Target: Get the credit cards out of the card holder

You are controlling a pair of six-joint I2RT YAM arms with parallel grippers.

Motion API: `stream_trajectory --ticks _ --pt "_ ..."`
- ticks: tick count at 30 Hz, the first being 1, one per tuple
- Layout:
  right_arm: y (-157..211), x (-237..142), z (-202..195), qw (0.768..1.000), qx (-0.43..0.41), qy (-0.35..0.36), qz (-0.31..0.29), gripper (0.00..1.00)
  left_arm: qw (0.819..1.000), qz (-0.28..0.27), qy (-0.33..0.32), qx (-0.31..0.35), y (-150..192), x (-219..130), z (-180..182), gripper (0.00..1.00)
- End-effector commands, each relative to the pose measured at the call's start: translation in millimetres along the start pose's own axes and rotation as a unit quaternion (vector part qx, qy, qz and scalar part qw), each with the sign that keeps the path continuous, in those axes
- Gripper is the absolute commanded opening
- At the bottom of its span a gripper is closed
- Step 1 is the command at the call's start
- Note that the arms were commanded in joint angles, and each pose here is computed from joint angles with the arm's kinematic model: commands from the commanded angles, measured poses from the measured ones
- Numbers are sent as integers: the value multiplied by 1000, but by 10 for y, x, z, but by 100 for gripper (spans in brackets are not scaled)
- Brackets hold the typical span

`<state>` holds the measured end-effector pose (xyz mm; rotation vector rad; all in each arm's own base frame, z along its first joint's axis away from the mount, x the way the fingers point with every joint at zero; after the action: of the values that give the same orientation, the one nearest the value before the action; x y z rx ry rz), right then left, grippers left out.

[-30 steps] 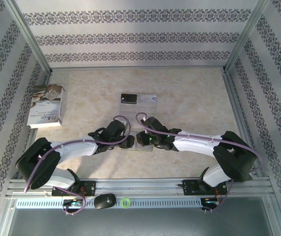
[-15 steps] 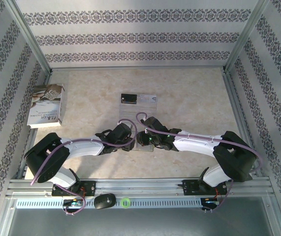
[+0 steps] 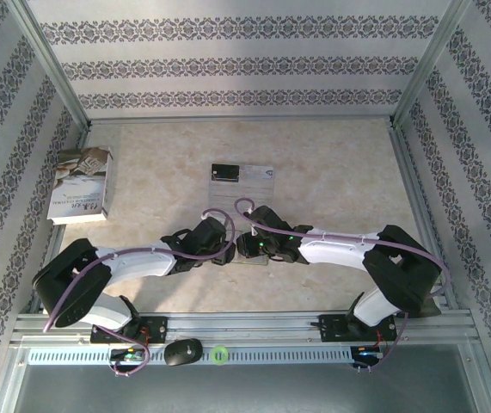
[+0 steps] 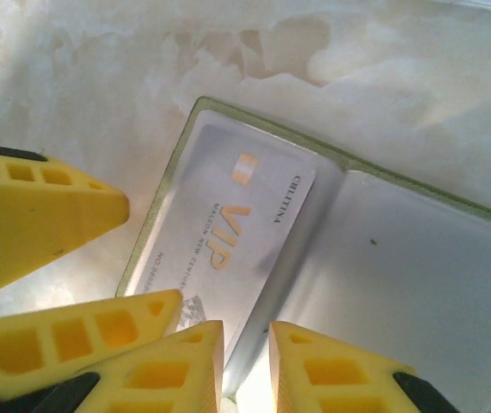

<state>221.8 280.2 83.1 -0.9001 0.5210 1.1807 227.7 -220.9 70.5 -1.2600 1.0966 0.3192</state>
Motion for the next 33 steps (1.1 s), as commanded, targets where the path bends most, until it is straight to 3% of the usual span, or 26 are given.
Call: stream_trajectory --ticks 1,11,19,33 --pt "-61 -63 -37 1000 14 -4 -17 22 1000 -10 -14 25 -69 -34 -49 57" --pt "-78 -166 -112 1000 17 -7 -22 22 999 19 -18 31 -2 216 -92 55" --pt "14 -23 -52 1000 16 -10 5 22 999 37 -8 15 180 202 -70 42" --pt "-28 189 -184 993 110 -28 17 15 999 37 0 1 227 170 -76 39"
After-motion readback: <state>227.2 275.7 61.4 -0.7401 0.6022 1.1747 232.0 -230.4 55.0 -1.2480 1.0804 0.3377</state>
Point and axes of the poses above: each hand's point on the last joint's axis, 136 mm out from that joint toward the fingers, its own x axis out along the fingers, its own z axis along the line the jaws close on, y = z × x, the point moved 4 cm from there along -x, back along the fingers, and after that the axes turned 14 degrees about x, right-handed, at the moved point
